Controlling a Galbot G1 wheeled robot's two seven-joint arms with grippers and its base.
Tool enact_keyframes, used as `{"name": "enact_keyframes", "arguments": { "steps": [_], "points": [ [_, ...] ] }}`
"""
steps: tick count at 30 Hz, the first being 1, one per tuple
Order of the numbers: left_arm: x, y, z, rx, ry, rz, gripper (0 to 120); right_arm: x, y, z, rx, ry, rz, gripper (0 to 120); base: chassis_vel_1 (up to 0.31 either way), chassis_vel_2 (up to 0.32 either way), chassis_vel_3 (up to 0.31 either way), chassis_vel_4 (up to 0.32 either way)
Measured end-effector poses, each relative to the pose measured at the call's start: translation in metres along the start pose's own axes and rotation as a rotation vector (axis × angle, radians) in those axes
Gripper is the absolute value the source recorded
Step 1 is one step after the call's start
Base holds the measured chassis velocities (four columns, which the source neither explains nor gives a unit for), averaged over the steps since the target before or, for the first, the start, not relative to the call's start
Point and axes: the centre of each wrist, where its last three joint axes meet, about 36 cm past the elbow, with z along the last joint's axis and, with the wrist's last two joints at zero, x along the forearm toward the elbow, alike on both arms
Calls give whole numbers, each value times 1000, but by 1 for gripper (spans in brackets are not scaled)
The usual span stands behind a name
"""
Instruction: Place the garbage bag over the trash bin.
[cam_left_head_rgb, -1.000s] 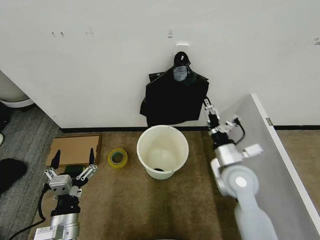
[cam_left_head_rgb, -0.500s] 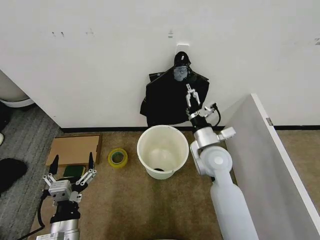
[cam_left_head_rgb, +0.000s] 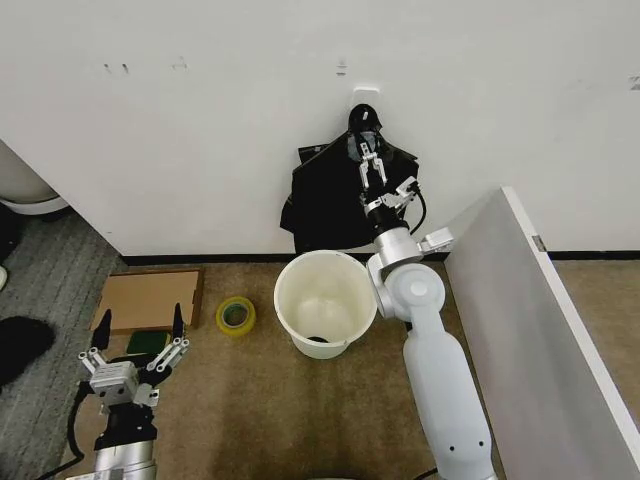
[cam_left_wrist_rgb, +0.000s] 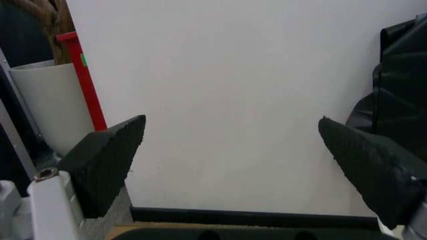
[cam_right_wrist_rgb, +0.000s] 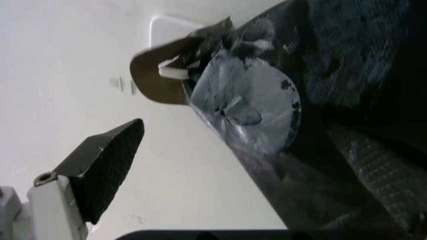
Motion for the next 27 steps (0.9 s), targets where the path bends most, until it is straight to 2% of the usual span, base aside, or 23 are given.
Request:
{"name": "enact_keyframes", "arguments": {
  "steps": [5,9,11,17,19,22,25,27],
  "points": [
    [0,0,0,1,1,-3,100,-2,0,-4,1,-6,-4,98,0,0,0,0],
    [0,-1,0,2,0,-7,100,-3,6,-2,-7,-7,-20,81,0,0,0,0],
    [0,-1,0,2,0,-7,100,-3,6,-2,-8,-9,-22,78,0,0,0,0],
    [-1,-1,-1,3,-3,-4,100,-3,9,-3,-11,-15,-28,51,0,0,0,0],
    [-1,-1,-1,4,-3,-4,100,-3,10,-3,-11,-15,-31,48,0,0,0,0],
    [-1,-2,-1,5,-3,-6,100,-3,11,-3,-10,-15,-33,29,0,0,0,0],
    [-1,-3,-1,5,-3,-10,100,-4,10,-2,-3,-12,-28,16,0,0,0,0],
    [-1,-3,-1,6,-3,-10,100,-4,9,-2,-1,-11,-26,13,0,0,0,0]
  ]
}}
